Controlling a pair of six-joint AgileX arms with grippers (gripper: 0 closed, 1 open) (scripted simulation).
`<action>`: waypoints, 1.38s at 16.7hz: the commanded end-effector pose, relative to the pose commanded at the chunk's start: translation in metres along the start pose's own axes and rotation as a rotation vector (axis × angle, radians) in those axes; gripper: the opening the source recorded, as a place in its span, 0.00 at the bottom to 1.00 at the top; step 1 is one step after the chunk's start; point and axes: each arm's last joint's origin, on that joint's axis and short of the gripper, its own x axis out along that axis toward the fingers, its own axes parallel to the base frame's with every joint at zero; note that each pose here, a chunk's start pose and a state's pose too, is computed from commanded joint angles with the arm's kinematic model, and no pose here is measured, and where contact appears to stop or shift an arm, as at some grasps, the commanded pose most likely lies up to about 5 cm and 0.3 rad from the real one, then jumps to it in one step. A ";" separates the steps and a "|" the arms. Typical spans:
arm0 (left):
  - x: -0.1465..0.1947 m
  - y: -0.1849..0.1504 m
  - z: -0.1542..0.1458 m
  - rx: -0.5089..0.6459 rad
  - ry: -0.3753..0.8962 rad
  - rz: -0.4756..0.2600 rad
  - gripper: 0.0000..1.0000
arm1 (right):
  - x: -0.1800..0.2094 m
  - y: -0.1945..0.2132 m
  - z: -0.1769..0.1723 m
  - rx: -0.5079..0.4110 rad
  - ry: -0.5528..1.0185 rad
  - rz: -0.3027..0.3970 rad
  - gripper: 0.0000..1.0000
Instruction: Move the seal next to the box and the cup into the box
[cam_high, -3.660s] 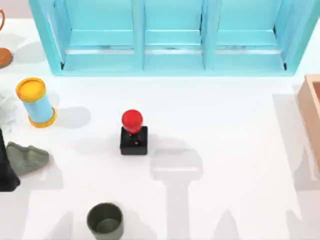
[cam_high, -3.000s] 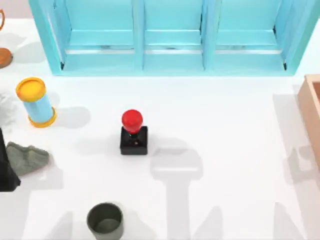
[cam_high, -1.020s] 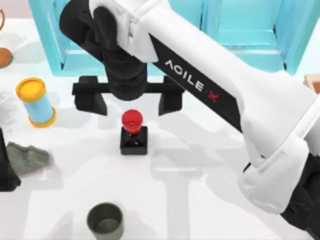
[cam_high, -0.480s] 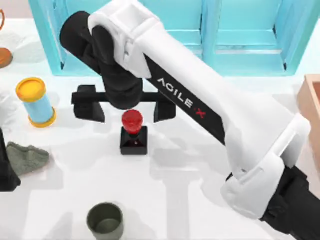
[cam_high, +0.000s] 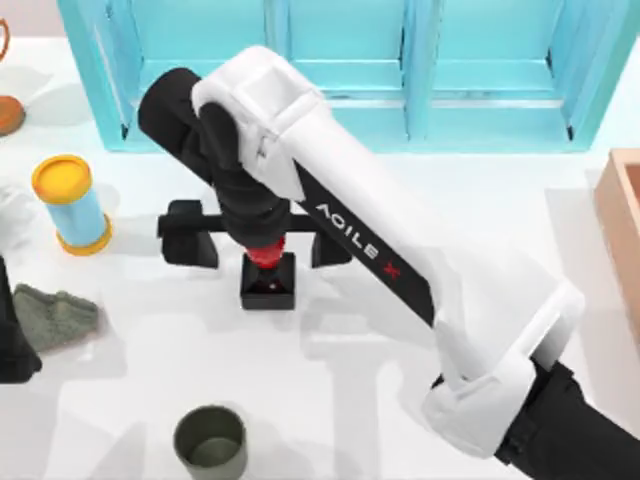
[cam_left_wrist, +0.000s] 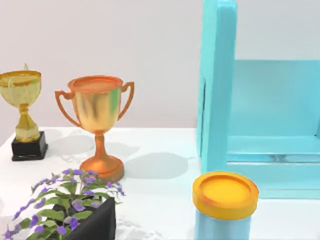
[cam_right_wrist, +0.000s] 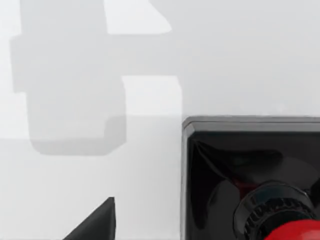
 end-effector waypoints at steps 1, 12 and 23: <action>0.000 0.000 0.000 0.000 0.000 0.000 1.00 | 0.000 0.000 0.000 0.000 0.000 0.000 1.00; 0.000 0.000 0.000 0.000 0.000 0.000 1.00 | 0.000 0.000 0.000 0.000 0.000 0.000 0.32; 0.000 0.000 0.000 0.000 0.000 0.000 1.00 | 0.000 0.000 0.000 0.000 0.000 0.000 0.00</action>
